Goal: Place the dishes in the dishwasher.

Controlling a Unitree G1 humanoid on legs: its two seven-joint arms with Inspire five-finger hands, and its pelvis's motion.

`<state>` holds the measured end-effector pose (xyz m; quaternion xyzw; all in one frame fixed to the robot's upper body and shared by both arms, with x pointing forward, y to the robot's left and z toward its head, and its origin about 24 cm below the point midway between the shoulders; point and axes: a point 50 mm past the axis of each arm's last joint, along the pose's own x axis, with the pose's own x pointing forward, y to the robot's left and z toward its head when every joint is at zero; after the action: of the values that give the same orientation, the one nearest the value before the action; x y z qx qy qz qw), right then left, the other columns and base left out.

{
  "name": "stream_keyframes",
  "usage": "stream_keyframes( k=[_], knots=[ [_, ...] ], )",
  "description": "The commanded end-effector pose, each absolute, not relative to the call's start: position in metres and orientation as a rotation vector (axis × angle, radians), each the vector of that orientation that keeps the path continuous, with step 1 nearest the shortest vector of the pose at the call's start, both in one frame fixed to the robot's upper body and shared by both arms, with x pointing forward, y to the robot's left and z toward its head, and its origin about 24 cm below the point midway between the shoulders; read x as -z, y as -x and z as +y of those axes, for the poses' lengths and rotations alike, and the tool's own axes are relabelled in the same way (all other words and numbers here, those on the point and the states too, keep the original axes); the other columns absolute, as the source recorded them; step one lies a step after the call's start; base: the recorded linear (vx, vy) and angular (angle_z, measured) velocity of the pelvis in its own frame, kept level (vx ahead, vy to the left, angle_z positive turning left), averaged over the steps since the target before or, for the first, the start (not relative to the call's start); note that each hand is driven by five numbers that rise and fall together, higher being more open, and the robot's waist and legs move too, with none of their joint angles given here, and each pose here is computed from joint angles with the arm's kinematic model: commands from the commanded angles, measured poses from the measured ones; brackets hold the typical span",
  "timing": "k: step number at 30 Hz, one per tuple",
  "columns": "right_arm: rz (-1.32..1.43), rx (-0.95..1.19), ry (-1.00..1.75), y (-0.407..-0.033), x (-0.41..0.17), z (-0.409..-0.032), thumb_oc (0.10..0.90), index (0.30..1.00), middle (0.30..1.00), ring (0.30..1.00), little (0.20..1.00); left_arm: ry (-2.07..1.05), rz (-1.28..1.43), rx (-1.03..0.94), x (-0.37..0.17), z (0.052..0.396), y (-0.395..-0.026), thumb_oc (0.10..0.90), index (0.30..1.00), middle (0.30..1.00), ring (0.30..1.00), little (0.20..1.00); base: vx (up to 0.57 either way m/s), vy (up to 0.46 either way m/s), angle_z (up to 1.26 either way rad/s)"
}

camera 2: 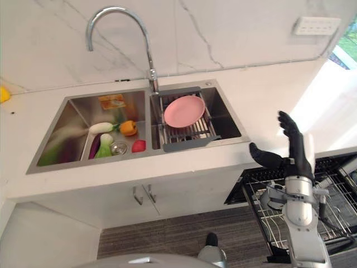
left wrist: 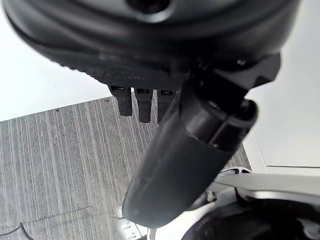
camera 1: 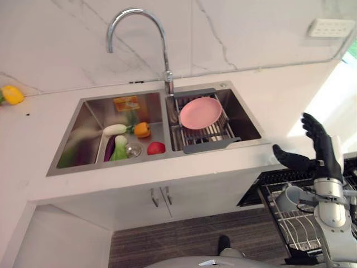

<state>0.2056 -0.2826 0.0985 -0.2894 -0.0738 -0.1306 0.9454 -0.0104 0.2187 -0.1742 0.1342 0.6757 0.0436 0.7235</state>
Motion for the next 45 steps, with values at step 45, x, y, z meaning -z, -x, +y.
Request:
stream_keyframes(
  k=[45],
  knots=[
    [-0.348, 0.000, 1.389, -0.305, -0.177, -0.276, 0.800, 0.900, 0.900, 0.900, 0.900, -0.449, 1.291, -0.004, 0.164, 0.247, -0.045, 0.800, 0.900, 0.900, 0.900, 0.900, 0.02, -0.028, 0.09]
  ],
)
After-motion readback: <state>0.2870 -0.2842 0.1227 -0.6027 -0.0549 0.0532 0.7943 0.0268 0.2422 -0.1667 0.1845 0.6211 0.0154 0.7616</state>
